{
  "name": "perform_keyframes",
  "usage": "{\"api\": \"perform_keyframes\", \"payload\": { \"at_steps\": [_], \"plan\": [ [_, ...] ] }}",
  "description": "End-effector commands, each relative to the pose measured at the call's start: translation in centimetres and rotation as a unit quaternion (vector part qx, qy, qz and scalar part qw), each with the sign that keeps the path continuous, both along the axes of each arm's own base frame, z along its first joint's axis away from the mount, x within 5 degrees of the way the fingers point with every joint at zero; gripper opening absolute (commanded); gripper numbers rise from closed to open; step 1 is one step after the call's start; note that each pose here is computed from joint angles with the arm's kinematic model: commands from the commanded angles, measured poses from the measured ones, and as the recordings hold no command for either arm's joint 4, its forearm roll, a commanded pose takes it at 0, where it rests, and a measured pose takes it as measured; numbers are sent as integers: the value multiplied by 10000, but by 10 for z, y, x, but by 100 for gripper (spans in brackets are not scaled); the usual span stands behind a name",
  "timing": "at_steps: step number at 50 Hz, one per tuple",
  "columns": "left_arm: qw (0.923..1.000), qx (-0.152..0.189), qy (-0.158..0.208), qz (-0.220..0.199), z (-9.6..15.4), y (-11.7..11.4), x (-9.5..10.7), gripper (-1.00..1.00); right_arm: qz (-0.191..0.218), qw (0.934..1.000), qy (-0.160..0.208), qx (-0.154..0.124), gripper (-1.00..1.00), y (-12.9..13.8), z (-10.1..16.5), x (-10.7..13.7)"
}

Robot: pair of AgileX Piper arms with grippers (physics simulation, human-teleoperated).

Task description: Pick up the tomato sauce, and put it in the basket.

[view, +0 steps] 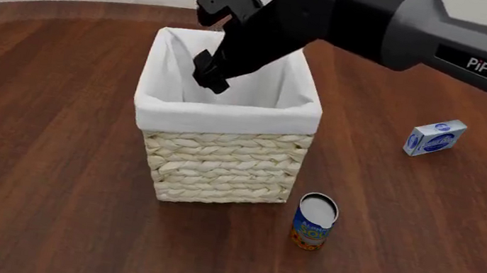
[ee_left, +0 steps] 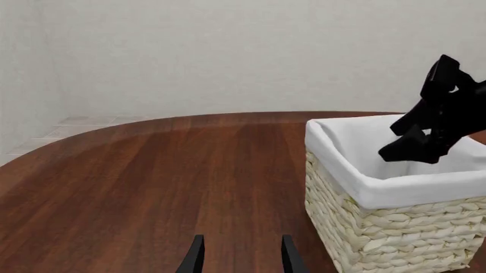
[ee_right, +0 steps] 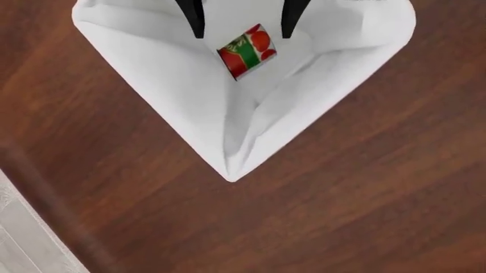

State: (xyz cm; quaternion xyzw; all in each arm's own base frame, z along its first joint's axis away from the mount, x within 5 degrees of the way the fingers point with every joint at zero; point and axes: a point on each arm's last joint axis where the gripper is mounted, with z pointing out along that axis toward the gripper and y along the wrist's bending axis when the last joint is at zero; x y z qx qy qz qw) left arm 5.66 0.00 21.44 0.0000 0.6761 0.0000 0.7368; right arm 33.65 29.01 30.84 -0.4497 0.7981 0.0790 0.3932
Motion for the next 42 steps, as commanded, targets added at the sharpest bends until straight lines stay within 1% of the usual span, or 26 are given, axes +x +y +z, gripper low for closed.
{"api": "perform_keyframes", "payload": {
  "at_steps": [1, 22, 42],
  "plan": [
    [10000, 0, 0, 0, 0, 0, 0, 100, 81, 9999, -124, 31, 100, 0, 13, -4],
    [10000, 0, 0, 0, 0, 0, 0, 100, 276, 9985, -465, 96, 100, -5, 49, -16],
    [10000, 0, 0, 0, 0, 0, 0, 100, 431, 9967, -674, 112, 100, -8, 71, -27]
  ]
}}
